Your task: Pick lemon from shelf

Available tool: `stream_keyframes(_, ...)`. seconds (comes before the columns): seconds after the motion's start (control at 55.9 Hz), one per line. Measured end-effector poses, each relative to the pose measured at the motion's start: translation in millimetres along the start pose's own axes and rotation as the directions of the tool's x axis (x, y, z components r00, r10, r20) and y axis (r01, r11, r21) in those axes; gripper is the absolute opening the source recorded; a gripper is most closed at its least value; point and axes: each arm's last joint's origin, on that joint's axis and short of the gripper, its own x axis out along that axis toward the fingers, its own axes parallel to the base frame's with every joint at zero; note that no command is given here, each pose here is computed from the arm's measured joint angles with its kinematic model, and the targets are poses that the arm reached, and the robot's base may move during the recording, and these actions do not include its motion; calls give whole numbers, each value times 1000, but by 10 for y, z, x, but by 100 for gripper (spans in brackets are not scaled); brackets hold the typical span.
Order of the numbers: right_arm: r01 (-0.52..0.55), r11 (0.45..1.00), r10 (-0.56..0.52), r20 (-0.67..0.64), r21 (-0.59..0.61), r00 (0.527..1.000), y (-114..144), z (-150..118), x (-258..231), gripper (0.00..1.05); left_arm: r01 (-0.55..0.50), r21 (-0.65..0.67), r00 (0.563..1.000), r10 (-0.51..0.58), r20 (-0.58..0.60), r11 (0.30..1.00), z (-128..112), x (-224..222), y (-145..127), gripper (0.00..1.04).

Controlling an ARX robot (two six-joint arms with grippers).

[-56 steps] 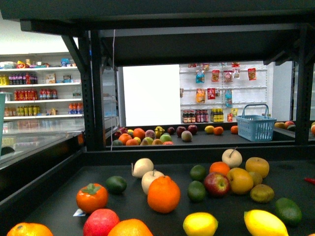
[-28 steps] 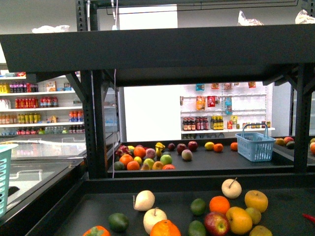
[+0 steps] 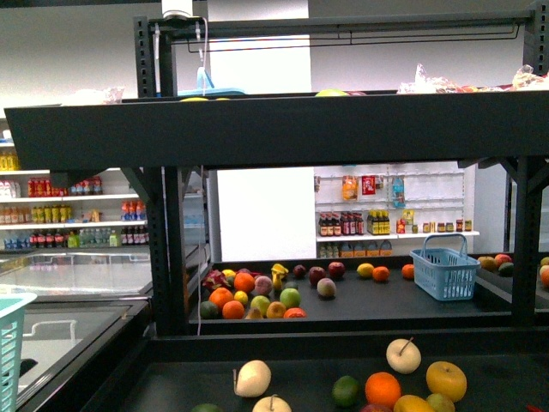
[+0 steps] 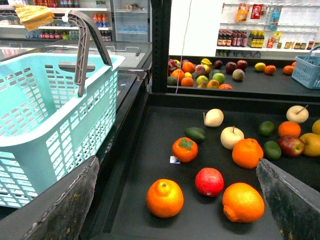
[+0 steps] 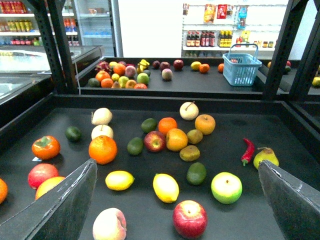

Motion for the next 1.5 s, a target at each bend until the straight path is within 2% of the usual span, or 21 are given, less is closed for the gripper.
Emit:
stream_keyframes(0.036, 0, 1000, 0, 0, 0, 1000, 0, 0, 0, 97, 0, -10, 1000, 0, -11, 1000, -5, 2, 0, 97)
stream_keyframes(0.107, 0, 1000, 0, 0, 0, 1000, 0, 0, 0, 97, -17, -176, 983, -16, -184, 984, 10, 32, 31, 97)
stream_keyframes(0.143, 0, 1000, 0, 0, 0, 1000, 0, 0, 0, 97, -42, -266, 974, -20, -227, 963, 63, 79, 74, 97)
stream_keyframes(0.25, 0, 1000, 0, 0, 0, 1000, 0, 1, 0, 97, -97, -485, 972, -20, -232, 869, 353, 247, 250, 97)
stream_keyframes(0.34, 1, 1000, -1, 0, 0, 1000, 0, 0, 0, 97, -159, -640, 971, 2, -238, 752, 661, 486, 527, 97)
stream_keyframes(0.554, 0, 1000, 0, 0, 0, 1000, 0, 0, 0, 97, -303, -787, 949, 94, -302, 537, 1013, 1165, 1293, 97)
stream_keyframes(0.662, 0, 1000, 0, 0, 0, 1000, 0, 0, 0, 97, -309, -828, 949, 93, -301, 467, 1096, 1589, 1579, 97)
stream_keyframes(0.751, 0, 1000, 0, 0, 0, 1000, 0, 0, 0, 97, -302, -857, 952, 81, -296, 418, 1100, 1904, 1701, 97)
stream_keyframes(0.93, 0, 1000, 0, 0, 0, 1000, 0, 0, 0, 97, -297, -887, 954, 76, -289, 355, 1069, 2443, 1798, 97)
stream_keyframes(1.073, 0, 1000, 0, 0, 0, 1000, 0, 0, 0, 97, -294, -890, 956, 90, -280, 349, 1060, 2708, 1850, 97)
stream_keyframes(1.502, 0, 1000, 0, 0, 0, 1000, 0, 0, 0, 97, -304, -887, 953, 132, -274, 347, 1081, 2930, 2049, 97)
